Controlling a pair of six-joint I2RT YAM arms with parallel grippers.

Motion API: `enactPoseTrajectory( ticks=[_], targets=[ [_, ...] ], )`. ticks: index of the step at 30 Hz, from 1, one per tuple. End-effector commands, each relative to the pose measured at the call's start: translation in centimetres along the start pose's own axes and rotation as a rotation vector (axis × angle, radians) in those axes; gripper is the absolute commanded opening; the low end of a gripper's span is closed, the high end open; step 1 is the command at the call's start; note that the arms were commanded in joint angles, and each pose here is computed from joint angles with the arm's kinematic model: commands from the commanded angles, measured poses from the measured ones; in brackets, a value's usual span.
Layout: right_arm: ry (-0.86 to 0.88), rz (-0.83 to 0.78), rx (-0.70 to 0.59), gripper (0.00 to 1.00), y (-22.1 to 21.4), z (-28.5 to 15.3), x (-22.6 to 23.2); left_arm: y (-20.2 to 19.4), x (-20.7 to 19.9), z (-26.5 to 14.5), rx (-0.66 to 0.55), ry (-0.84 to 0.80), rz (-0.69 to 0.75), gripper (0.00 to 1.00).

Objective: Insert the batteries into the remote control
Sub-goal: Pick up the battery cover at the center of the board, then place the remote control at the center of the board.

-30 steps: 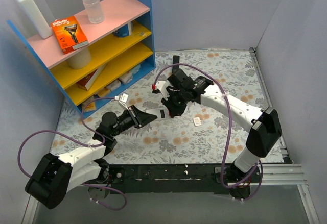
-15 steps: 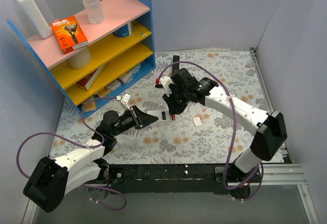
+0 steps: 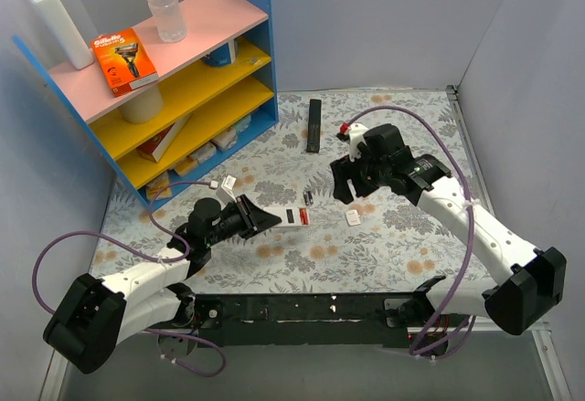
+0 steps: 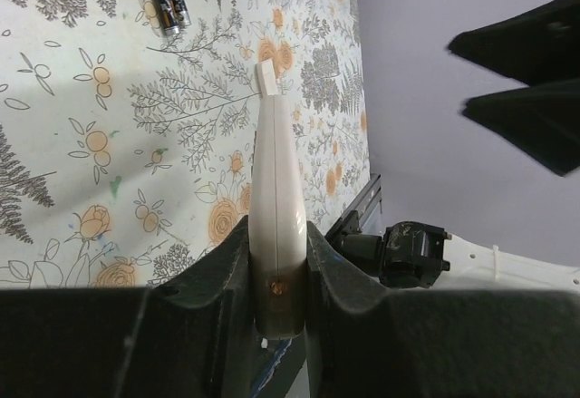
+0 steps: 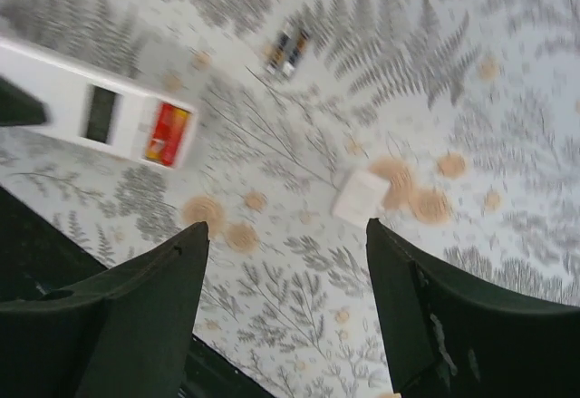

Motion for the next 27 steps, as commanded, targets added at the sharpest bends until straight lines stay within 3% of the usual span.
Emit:
enactPoseTrajectory(
  ticks=[1,3,8,14,27],
  targets=[
    [-0.124,0.191,0.215,0.77,-5.7,1.4,-1.7,0.1,0.5,-0.1,-0.029,0.042,-0.014,0.0],
    [-0.184,0.247,0.286,0.78,-8.0,2.4,-2.1,0.0,0.6,-0.2,-0.03,0.048,-0.02,0.0],
    [-0.19,0.27,0.327,0.77,-9.7,4.6,-2.5,0.1,0.6,-0.3,-0.035,0.061,-0.021,0.0],
    [-0.114,0.269,0.339,0.58,-9.6,8.3,-2.5,0.3,0.6,-0.2,-0.038,0.071,-0.024,0.0],
    [-0.11,0.27,0.406,0.44,-10.4,11.5,-2.4,0.2,2.2,0.9,0.018,0.13,-0.048,0.0]
  ],
)
Point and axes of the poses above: each gripper's point midway between its finger pads, its own z axis out along the fingers, its own x axis along the line the jaws close on, y = z × x, the point moved 10 cm from there along -z, back along the fingers, and after that the axes turned 14 degrees about -z, right-handed, at the moved point
